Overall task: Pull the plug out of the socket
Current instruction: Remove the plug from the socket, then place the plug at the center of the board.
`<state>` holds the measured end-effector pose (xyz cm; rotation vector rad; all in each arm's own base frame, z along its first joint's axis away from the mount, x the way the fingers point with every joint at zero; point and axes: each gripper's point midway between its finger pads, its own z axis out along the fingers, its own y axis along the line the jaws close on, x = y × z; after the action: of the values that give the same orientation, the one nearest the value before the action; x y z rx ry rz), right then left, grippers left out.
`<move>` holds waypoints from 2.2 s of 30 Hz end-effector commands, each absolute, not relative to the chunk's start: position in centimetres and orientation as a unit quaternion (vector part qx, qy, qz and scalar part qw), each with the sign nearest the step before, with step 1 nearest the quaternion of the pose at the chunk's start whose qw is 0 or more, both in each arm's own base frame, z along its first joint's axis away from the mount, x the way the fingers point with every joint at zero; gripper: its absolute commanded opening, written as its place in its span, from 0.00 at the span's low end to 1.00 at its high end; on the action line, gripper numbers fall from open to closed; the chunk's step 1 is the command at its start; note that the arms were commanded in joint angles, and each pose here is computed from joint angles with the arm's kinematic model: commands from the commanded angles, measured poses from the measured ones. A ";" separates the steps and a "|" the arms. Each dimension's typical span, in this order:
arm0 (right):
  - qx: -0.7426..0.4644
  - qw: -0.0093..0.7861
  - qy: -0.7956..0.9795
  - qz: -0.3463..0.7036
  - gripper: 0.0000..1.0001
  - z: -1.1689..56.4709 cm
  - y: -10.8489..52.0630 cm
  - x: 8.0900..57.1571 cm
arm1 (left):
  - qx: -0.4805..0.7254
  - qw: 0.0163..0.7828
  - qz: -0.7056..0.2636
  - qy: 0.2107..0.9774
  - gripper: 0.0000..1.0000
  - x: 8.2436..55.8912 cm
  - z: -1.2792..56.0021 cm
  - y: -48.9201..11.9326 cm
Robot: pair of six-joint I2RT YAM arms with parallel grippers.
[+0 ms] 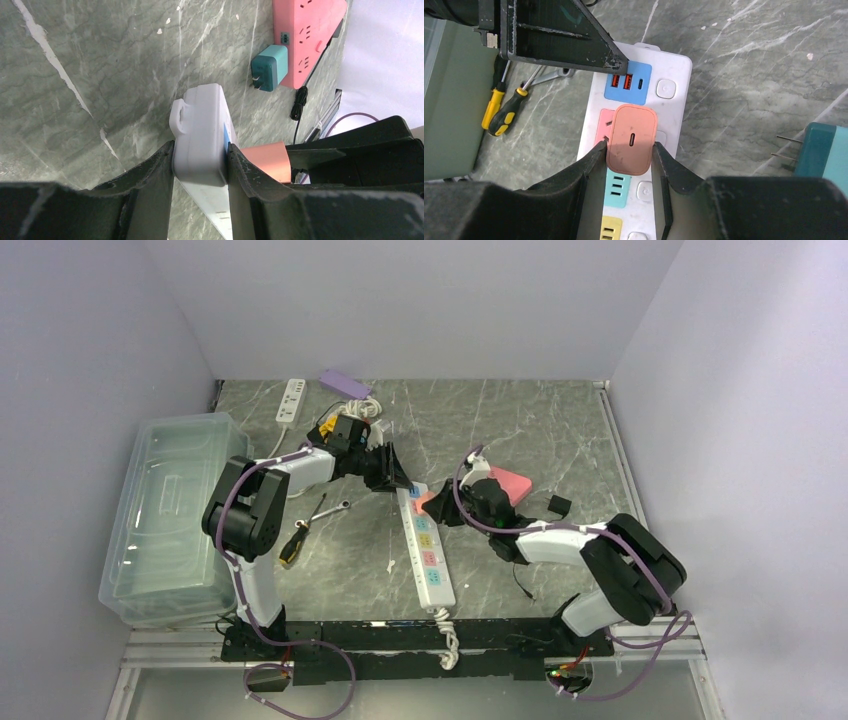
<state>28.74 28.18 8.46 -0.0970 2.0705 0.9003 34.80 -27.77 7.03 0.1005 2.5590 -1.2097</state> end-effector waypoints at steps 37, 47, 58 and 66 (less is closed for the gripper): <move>-0.024 0.517 0.805 0.289 0.00 11.7 27.2 29.3 | 0.058 0.173 -0.406 0.895 0.00 34.9 7.2 -27.3; 0.064 0.530 0.821 0.201 0.00 10.6 22.1 30.8 | 0.039 0.182 -0.411 0.892 0.00 35.6 7.9 -26.4; 0.145 0.490 0.844 0.164 0.09 7.8 18.3 32.1 | 0.026 0.192 -0.411 0.891 0.00 36.4 8.3 -25.4; 0.163 0.494 0.840 0.153 0.80 8.1 16.8 32.4 | 0.027 0.197 -0.411 0.890 0.00 36.5 8.7 -25.2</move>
<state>31.88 17.30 6.65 0.3590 2.0833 0.3679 35.58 -25.44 6.30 0.0037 2.5863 -1.1730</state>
